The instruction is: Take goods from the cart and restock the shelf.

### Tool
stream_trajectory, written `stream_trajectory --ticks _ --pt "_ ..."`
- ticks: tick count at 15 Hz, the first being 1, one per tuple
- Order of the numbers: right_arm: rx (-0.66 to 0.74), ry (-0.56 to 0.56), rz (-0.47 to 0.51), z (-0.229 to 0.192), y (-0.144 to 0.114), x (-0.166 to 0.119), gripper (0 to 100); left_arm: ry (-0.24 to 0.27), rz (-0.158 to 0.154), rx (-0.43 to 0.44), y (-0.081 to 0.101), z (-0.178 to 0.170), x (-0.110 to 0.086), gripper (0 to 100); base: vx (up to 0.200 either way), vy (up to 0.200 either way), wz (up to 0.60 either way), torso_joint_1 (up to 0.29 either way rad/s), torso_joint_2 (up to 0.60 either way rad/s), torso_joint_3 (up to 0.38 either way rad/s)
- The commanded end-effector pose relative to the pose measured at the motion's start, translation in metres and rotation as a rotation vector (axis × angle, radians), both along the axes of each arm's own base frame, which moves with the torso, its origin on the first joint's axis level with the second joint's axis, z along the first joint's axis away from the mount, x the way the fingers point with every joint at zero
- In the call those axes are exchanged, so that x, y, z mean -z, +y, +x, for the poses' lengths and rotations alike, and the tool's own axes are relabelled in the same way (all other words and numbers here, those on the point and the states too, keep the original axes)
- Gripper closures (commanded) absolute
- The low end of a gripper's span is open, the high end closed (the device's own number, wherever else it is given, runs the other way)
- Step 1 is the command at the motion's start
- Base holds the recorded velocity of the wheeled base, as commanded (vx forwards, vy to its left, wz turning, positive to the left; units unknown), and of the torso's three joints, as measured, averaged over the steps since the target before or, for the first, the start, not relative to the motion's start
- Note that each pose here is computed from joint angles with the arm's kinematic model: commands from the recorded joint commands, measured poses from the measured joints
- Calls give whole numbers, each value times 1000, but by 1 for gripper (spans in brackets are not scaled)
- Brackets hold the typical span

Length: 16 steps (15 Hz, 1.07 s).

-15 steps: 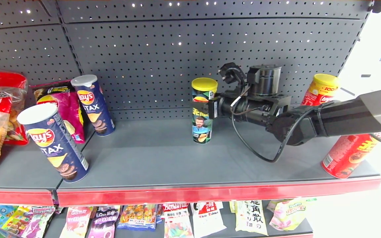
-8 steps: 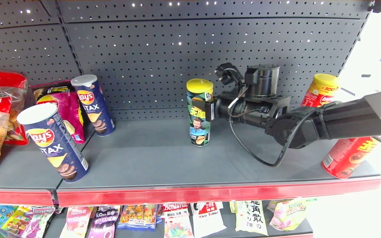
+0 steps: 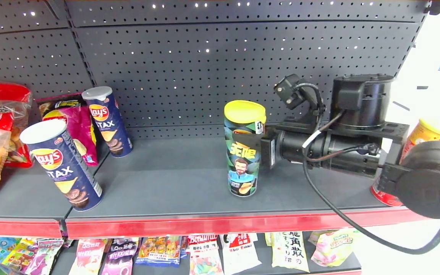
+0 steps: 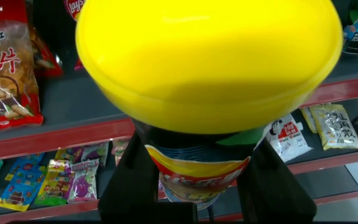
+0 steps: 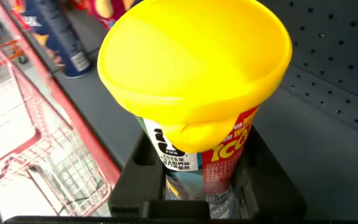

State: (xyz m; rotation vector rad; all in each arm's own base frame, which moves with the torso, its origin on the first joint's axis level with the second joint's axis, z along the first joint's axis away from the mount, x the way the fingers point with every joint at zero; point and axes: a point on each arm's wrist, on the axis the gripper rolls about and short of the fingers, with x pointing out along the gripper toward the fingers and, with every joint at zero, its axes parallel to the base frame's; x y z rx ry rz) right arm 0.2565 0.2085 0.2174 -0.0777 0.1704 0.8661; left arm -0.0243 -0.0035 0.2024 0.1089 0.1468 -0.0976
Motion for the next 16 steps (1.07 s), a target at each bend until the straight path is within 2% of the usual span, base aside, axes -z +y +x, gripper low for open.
stream_trajectory --ticks 1,8,12,16 --pt "-6 -12 9 -19 -12 -6 100 0 2 -1 0 0 0 100 0 0 0 0 0 0" --pt "-10 -15 -4 -21 -12 9 100 5 5 -1 0 1 1 100 0 0 0 0 0 0" --pt "-42 -26 3 -21 1 15 100 5 17 3 0 1 1 100 0 0 0 0 0 0" --pt "-58 -25 -38 -20 6 26 100 7 17 3 0 1 2 100 0 0 0 0 0 0"
